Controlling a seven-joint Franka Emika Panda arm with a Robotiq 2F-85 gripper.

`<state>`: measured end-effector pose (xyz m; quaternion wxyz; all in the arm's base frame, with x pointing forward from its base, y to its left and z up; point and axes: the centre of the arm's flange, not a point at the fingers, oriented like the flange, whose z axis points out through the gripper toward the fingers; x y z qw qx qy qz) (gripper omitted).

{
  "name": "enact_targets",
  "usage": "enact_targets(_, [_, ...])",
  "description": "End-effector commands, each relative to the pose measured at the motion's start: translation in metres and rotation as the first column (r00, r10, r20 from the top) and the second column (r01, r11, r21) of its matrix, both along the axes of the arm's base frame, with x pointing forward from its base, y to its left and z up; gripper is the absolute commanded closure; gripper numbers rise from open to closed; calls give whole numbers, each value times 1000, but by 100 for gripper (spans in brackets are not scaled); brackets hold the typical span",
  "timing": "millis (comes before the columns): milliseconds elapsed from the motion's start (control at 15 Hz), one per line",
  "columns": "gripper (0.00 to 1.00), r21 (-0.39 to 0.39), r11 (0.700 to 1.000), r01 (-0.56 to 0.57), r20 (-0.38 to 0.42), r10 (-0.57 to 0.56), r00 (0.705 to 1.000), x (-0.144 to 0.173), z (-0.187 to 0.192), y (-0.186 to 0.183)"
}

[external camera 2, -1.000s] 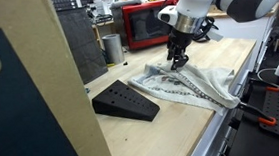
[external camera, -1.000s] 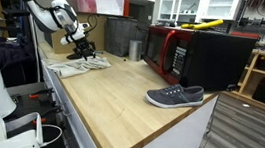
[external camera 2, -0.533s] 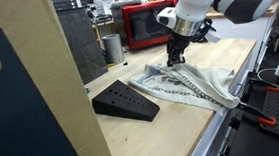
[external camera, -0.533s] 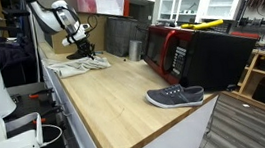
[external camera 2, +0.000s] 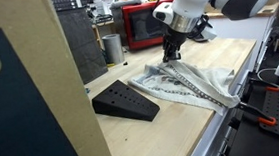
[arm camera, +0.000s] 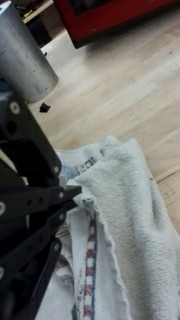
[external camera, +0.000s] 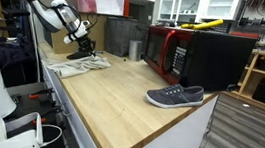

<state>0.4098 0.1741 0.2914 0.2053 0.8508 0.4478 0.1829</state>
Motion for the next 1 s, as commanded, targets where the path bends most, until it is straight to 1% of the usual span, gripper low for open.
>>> enact_targets(0, [99, 5, 1000, -7, 57, 7, 998, 5, 19, 26])
enact_targets(133, [99, 43, 999, -22, 56, 20, 998, 10, 26, 44])
enact_targets(333, [99, 124, 991, -39, 25, 36, 999, 13, 32, 72])
enact_targets(467, [99, 163, 986, -40, 13, 39, 999, 13, 35, 92])
enact_targets(667, [99, 203, 978, -39, 5, 39, 999, 15, 40, 115])
enact_targets(933, [99, 231, 972, -45, 15, 43, 999, 24, 51, 138])
